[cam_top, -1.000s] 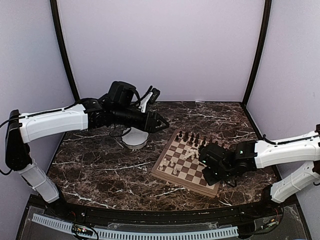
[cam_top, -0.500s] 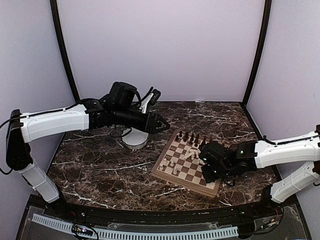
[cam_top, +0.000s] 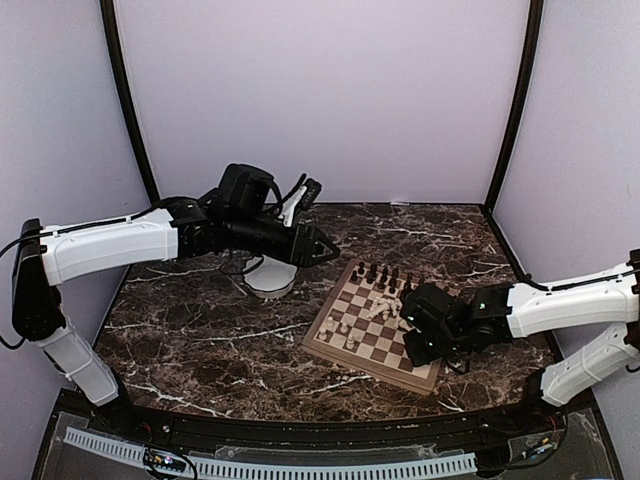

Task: Set up the chess pieces on the board
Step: Place the pawn at g2.

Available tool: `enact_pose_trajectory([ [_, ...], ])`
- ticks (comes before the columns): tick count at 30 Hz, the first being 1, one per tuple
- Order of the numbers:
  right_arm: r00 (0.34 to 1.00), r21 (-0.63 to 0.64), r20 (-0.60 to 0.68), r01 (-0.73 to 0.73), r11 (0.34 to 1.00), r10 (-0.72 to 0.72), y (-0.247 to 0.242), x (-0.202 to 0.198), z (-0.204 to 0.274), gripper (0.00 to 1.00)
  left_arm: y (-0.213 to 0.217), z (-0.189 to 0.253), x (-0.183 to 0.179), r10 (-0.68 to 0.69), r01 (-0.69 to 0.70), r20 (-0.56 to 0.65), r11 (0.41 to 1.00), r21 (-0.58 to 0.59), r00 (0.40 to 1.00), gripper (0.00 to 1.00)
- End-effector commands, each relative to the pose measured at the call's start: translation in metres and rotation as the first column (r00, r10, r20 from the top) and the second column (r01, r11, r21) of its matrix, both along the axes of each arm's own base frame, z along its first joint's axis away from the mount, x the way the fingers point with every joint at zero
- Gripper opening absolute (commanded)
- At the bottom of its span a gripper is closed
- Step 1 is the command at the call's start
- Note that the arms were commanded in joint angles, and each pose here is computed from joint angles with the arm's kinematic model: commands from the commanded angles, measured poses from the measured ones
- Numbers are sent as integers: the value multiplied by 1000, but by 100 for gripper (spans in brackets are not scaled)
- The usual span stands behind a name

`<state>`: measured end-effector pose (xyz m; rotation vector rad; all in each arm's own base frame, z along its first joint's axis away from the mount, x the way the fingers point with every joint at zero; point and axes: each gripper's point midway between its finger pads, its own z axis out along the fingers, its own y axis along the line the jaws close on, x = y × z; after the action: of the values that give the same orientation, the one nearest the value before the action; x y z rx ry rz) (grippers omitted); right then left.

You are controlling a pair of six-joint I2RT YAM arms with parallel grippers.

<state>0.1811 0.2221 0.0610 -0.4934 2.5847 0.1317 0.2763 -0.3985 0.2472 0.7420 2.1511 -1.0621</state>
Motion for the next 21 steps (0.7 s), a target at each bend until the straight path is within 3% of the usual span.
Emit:
enact_pose_trajectory([
  [1,1000,12,0,7,1000,-7,3,3,-4,5,1,6,-3,-7,7,2,1000,-13,1000,55],
  [9,1000,2,-6,3,1000,-3,3,4,-6,5,2,5,-3,-9,9,0,1000,-9,1000,55],
  [16,1000,6,6,11,1000,-11,2,5,7,16,1,3,-4,-12,12,-3,1000,-6,1000,55],
  [21,999,41,39,-7,999,6,11,12,41,22,0,4,-3,-15,15,-3,1000,-8,1000,55],
])
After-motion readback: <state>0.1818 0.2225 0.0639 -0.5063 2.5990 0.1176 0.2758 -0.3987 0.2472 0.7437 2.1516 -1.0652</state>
